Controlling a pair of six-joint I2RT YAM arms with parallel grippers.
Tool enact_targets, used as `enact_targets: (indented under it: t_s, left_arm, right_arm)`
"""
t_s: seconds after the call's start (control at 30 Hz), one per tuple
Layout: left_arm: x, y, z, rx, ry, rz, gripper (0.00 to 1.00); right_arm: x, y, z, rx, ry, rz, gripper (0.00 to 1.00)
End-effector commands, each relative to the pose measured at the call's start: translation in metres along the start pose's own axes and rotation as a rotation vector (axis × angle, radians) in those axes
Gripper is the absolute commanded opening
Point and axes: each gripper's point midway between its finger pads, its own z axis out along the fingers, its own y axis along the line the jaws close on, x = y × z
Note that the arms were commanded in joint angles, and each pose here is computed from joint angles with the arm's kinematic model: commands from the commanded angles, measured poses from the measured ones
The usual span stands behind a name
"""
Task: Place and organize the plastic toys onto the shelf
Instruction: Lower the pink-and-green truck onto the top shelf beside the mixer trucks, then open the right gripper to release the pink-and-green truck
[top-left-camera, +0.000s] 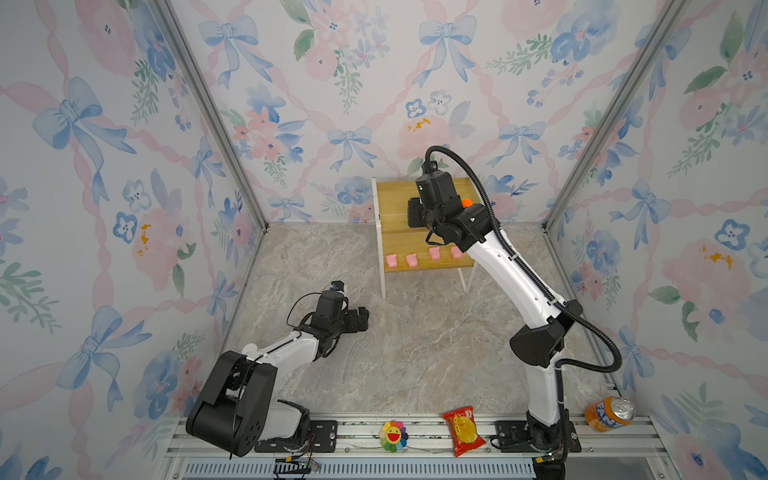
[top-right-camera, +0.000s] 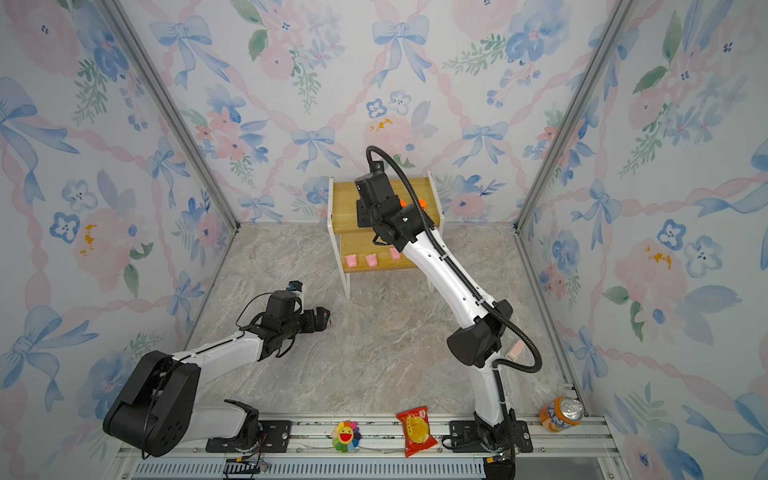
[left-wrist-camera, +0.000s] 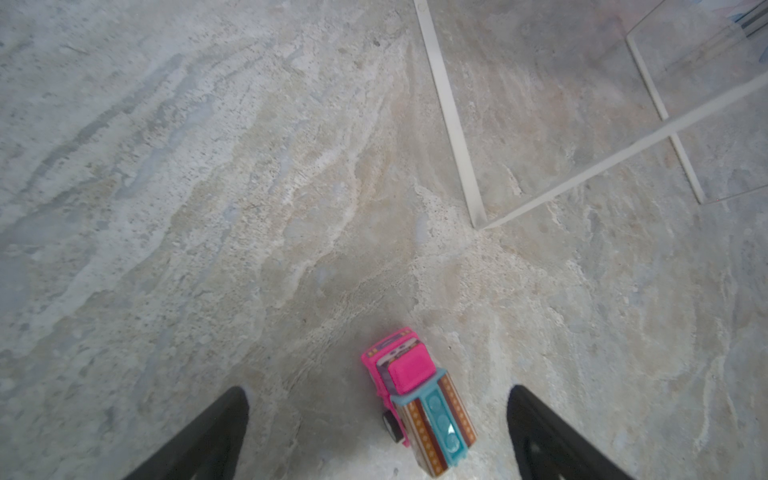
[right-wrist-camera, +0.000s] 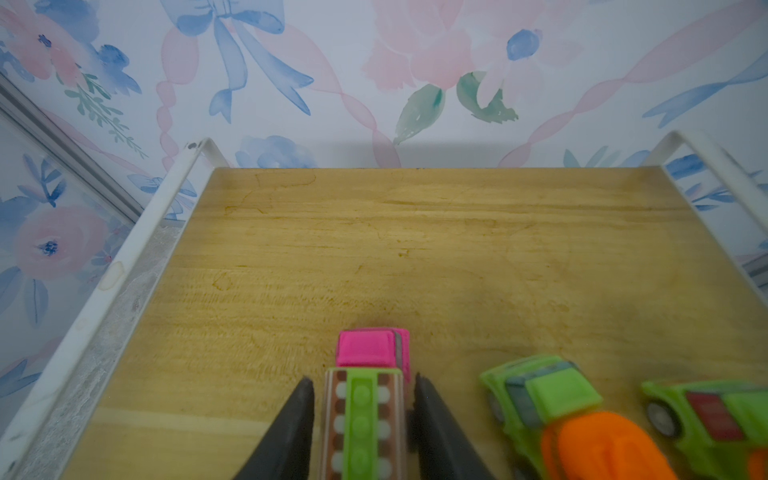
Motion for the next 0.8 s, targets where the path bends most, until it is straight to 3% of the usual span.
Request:
enact_targets:
  t_s: [0.0, 0.33, 0.5, 0.67, 0.77]
  left_arm:
    - [-0.006, -0.002, -0.001, -0.003, -0.01, 0.005, 0.98]
    - [-0.007, -0.001, -0.003, -0.011, -0.015, 0.003, 0.98]
    - [-0.013, 0.001, -0.01, -0.027, -0.045, -0.005, 0.98]
    - [-0.025, 0.006, -0.025, -0.052, -0.106, -0.018, 0.98]
    - [-0.029, 0.012, -0.031, -0.047, -0.129, -0.057, 0.98]
  right_arm:
    - [-0.012, -0.007, -0.021, -0.005, -0.028, -0.008, 0.43]
    - [-0.015, -0.018, -0.045, 0.002, -0.04, -0.031, 0.54]
    - [-0.011, 0.004, -0.08, -0.121, -0.053, -0.122, 0.61]
    - [0.032, 0.034, -0.113, -0.309, -0.003, -0.188, 0.64]
    - [0.081, 0.046, -0.12, -0.344, 0.063, -0.24, 0.66]
